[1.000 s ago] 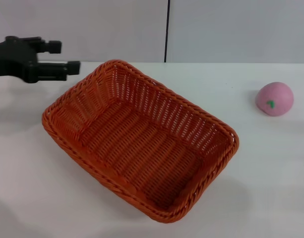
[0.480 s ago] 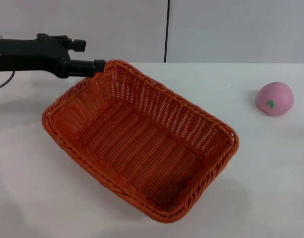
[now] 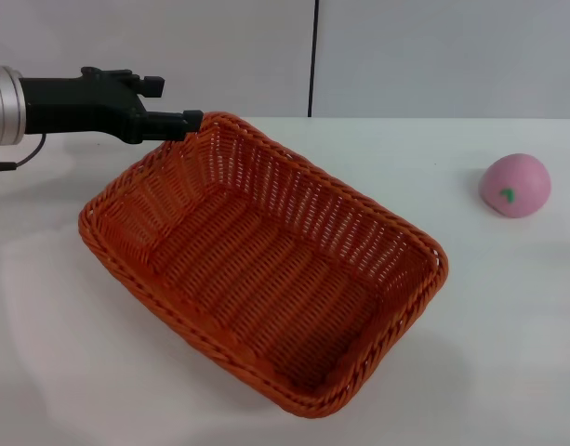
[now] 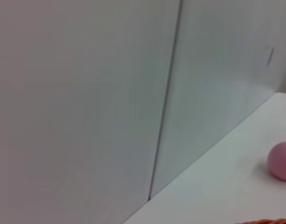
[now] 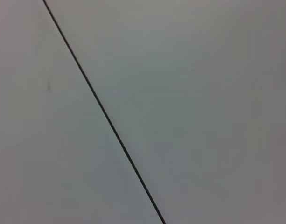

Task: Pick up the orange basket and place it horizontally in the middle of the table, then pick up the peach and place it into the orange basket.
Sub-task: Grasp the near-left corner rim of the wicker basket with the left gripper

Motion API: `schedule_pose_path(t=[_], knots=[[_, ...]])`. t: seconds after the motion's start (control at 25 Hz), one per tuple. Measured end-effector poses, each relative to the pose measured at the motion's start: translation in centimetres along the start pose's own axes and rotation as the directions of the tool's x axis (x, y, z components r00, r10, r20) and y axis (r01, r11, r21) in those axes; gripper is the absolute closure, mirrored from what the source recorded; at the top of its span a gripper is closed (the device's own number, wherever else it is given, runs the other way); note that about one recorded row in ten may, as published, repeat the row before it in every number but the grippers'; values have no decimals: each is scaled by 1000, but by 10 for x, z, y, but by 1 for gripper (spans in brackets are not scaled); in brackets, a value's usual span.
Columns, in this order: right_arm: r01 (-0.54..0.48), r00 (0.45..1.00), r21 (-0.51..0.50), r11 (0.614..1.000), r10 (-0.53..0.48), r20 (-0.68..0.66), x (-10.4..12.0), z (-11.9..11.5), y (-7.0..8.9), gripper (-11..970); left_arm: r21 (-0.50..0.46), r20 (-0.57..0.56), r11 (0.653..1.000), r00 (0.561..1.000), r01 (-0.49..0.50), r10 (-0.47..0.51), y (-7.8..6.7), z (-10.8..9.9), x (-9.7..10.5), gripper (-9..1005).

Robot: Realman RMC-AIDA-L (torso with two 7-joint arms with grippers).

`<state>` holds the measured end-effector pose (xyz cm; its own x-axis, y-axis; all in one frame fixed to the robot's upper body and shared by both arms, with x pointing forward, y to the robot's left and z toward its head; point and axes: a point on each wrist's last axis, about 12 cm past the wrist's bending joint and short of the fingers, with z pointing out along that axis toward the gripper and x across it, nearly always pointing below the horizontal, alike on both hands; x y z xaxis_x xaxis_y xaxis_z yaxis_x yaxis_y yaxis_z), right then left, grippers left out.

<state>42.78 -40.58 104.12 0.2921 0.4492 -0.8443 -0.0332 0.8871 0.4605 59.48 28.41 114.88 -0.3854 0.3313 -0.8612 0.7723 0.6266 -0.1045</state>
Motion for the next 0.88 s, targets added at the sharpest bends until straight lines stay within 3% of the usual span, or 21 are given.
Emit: schedule_pose_path(t=[0.88], knots=[[-12, 999, 70, 997, 9, 39, -4, -12, -8, 274, -33, -70, 999, 997, -12, 9, -1, 28, 11, 218]])
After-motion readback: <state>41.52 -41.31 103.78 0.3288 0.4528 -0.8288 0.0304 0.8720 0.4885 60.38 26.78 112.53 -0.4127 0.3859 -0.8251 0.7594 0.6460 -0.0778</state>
